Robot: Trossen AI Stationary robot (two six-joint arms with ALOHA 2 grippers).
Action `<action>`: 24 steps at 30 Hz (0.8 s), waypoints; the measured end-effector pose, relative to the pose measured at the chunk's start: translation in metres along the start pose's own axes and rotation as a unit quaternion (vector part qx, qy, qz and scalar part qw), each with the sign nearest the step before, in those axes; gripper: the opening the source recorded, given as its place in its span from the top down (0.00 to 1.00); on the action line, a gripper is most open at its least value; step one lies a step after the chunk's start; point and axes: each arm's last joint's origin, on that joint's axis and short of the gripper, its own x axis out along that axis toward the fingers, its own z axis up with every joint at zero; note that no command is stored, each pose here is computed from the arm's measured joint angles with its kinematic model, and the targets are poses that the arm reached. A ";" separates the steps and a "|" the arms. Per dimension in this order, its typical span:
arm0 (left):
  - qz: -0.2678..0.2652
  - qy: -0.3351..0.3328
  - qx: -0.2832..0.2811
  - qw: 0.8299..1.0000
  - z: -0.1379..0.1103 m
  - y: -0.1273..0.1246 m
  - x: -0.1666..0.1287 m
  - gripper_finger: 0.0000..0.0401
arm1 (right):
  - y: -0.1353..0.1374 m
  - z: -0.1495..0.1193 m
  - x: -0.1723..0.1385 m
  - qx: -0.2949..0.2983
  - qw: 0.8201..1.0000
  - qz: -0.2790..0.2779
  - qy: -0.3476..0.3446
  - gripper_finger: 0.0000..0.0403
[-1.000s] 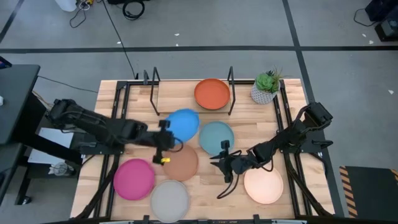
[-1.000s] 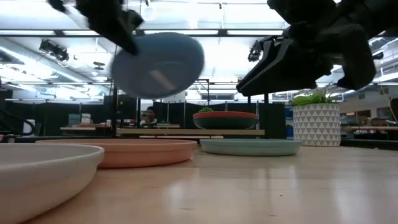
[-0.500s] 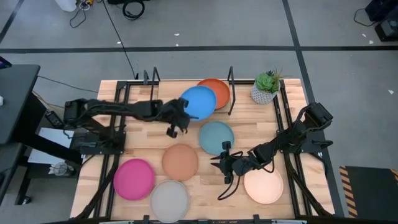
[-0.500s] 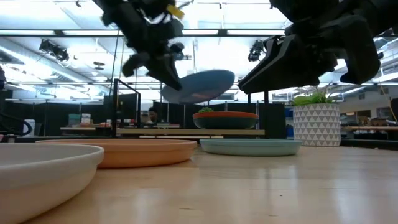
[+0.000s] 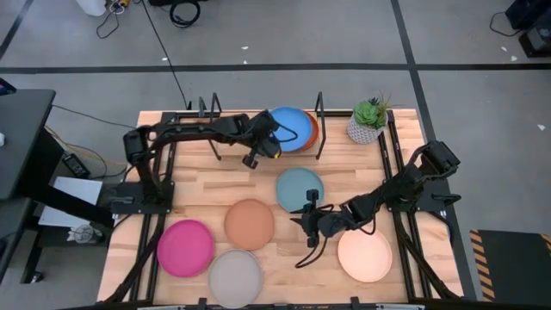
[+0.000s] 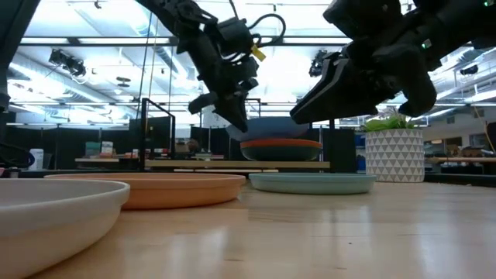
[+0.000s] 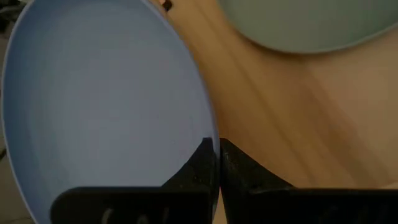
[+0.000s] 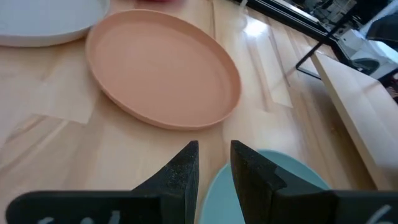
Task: Place and stack plates onto a shelf
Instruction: Stack the blue plate on top of the orange plate on the shelf, then put the brown plate on the shelf
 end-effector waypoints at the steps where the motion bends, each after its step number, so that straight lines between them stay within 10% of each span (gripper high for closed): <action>1: 0.003 0.000 0.005 1.000 -0.001 0.001 0.001 0.97 | -0.001 0.000 0.000 0.000 1.000 -0.004 0.001 0.76; 13: 0.009 -0.081 -0.001 0.997 -0.018 0.019 0.008 0.92 | -0.012 -0.002 0.007 -0.017 0.999 -0.024 0.012 0.76; 24: 0.045 -0.078 -0.076 0.993 -0.014 0.025 -0.004 0.55 | -0.014 -0.008 0.008 -0.011 1.000 -0.026 0.012 0.76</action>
